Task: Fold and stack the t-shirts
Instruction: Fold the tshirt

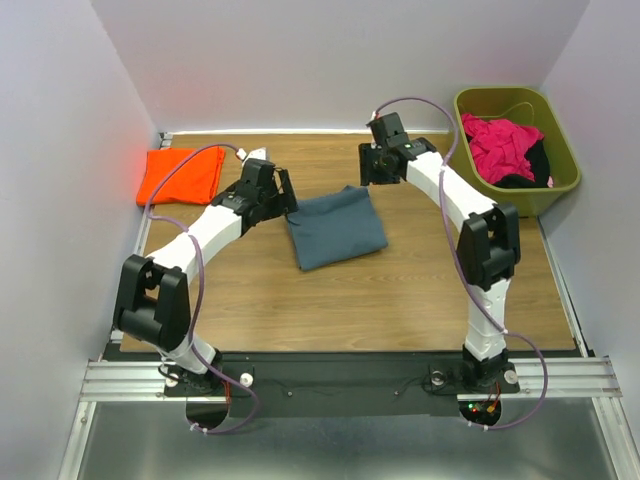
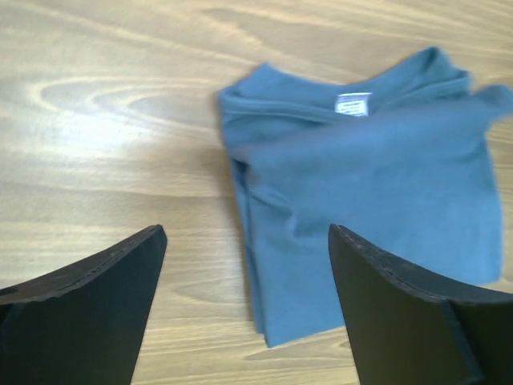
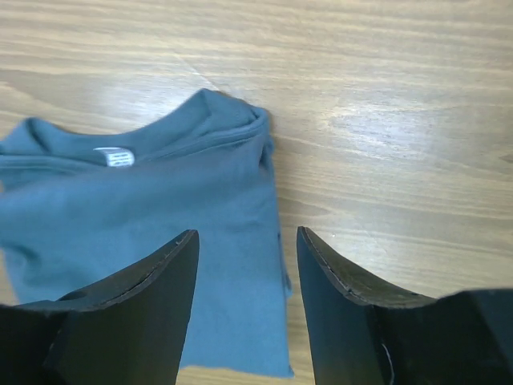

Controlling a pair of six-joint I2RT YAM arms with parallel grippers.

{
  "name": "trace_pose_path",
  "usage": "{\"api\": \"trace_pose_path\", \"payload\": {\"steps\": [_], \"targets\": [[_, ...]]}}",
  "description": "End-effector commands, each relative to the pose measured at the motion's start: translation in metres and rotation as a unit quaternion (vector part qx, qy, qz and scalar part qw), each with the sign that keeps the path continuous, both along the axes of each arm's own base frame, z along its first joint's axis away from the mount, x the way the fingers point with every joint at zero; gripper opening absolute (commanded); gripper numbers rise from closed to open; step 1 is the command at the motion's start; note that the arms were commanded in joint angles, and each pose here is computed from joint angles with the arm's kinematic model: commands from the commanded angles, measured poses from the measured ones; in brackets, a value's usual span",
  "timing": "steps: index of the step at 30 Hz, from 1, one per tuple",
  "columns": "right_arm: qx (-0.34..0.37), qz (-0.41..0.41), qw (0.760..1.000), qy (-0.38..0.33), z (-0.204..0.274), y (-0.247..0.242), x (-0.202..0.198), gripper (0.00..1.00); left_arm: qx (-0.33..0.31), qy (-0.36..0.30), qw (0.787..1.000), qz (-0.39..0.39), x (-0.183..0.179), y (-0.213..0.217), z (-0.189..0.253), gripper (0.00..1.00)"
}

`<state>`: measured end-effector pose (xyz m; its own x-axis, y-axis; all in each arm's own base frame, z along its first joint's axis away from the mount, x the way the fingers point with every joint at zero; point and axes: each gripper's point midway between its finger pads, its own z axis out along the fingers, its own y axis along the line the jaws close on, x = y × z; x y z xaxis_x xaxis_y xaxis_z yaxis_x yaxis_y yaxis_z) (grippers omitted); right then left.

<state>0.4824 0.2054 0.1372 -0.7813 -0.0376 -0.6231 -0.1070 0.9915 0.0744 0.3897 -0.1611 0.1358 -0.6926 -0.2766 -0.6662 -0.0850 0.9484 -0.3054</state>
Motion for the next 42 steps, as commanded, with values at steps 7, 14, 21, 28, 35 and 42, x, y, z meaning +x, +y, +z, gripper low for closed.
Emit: {"api": "trace_pose_path", "payload": {"steps": [7, 14, 21, 28, 35, 42], "targets": [[0.017, 0.042, 0.998, -0.04, 0.018, -0.008, 0.0, 0.57, 0.03, -0.031, 0.998, -0.043, 0.003, -0.024, -0.001, 0.89], [0.072, 0.103, 0.992, -0.023, 0.004, 0.013, 0.005, 0.55, 0.045, -0.029, 0.997, -0.057, 0.035, -0.037, -0.015, 0.73], [0.097, 0.131, 0.987, 0.001, -0.024, 0.033, 0.019, 0.51, 0.048, 0.029, 0.998, 0.017, 0.065, -0.016, -0.064, 0.5], [0.112, 0.137, 0.984, 0.012, -0.045, 0.045, 0.036, 0.48, 0.02, 0.07, 0.996, 0.047, 0.07, 0.0, -0.095, 0.45], [0.162, 0.143, 0.976, -0.034, 0.011, 0.059, 0.04, 0.48, -0.021, 0.027, 0.999, 0.021, 0.069, -0.013, -0.042, 0.78], [0.239, 0.17, 0.954, -0.056, 0.039, 0.082, 0.039, 0.51, -0.079, -0.06, 0.995, 0.015, 0.062, -0.027, 0.036, 0.75]]}}
